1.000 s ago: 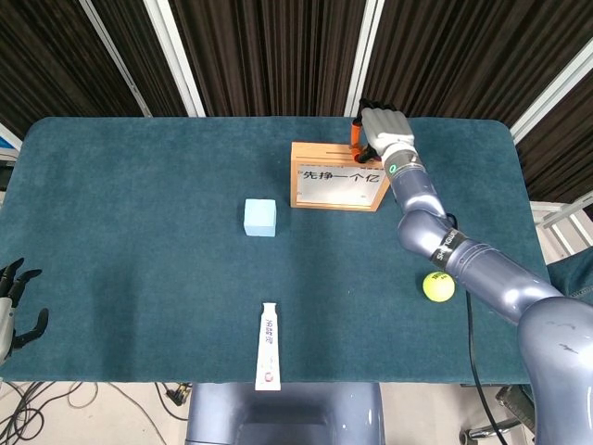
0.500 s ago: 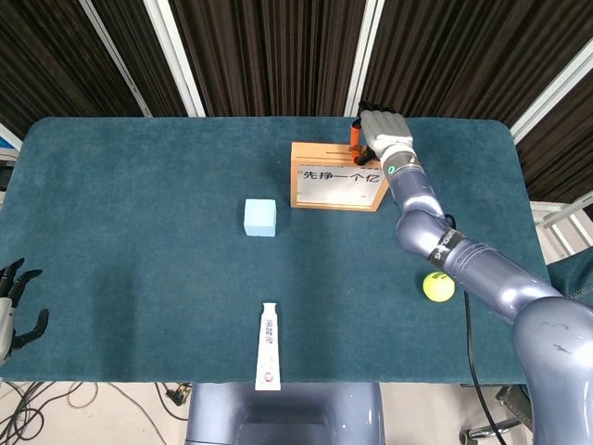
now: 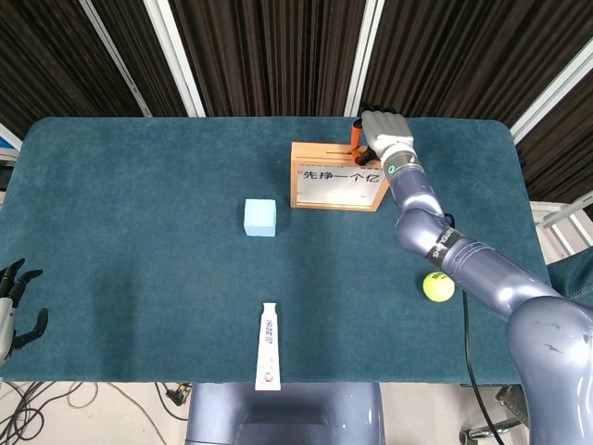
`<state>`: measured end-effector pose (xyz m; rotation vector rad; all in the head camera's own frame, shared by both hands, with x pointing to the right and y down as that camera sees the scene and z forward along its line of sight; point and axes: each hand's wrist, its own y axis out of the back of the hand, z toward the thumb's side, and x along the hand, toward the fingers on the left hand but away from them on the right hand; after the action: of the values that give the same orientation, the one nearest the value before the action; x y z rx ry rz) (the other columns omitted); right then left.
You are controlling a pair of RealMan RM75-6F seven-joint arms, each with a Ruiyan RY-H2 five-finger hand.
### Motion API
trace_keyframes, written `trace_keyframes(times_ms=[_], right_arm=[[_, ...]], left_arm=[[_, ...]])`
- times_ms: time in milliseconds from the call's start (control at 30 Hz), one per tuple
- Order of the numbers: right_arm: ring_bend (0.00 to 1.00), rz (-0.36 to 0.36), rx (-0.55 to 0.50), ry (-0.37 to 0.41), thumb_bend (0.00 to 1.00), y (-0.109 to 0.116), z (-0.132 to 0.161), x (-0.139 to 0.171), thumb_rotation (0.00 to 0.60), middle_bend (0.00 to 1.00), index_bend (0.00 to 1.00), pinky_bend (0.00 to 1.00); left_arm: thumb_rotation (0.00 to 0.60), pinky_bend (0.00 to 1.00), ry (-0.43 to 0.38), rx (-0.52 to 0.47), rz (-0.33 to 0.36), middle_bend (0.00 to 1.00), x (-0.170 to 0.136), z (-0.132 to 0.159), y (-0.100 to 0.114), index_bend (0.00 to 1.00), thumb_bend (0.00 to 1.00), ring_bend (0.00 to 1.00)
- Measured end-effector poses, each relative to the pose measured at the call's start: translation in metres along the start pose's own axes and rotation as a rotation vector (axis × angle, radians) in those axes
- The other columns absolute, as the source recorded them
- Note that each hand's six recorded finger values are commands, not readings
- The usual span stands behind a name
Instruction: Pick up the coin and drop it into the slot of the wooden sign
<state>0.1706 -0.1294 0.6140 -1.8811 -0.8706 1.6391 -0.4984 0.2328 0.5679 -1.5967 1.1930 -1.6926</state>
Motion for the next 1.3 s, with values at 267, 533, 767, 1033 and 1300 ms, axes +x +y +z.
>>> trace_keyframes(times_ms=[267, 533, 767, 1033, 1300], right_arm=[[0.0, 0.002, -0.002, 0.004, 0.48, 0.001, 0.002, 0.001, 0.6, 0.02, 0.52, 0.0], [0.0, -0.019, -0.04, 0.024, 0.48, 0.013, 0.008, 0.007, 0.6, 0.02, 0.47, 0.0], [0.0, -0.115, 0.0, 0.075, 0.48, 0.029, 0.013, 0.028, 0.6, 0.02, 0.42, 0.0], [0.0, -0.249, 0.123, 0.164, 0.48, 0.012, 0.003, 0.089, 0.6, 0.02, 0.36, 0.0], [0.0, -0.414, 0.213, 0.174, 0.48, -0.024, -0.054, 0.176, 0.6, 0.02, 0.26, 0.0]], left_arm=[[0.6, 0.08, 0.002, -0.005, 0.0, 0.0, 0.0, 0.0, 0.0, 0.2, 0.45, 0.0], [0.6, 0.08, 0.004, -0.004, -0.002, 0.0, 0.0, -0.001, 0.0, 0.2, 0.45, 0.0], [0.6, 0.08, 0.002, -0.005, 0.0, 0.0, 0.0, 0.0, 0.0, 0.2, 0.45, 0.0], [0.6, 0.08, -0.01, -0.003, 0.002, 0.0, -0.001, 0.002, 0.001, 0.2, 0.45, 0.0], [0.6, 0.08, -0.023, -0.003, 0.001, 0.0, -0.002, 0.003, 0.0, 0.2, 0.45, 0.0]])
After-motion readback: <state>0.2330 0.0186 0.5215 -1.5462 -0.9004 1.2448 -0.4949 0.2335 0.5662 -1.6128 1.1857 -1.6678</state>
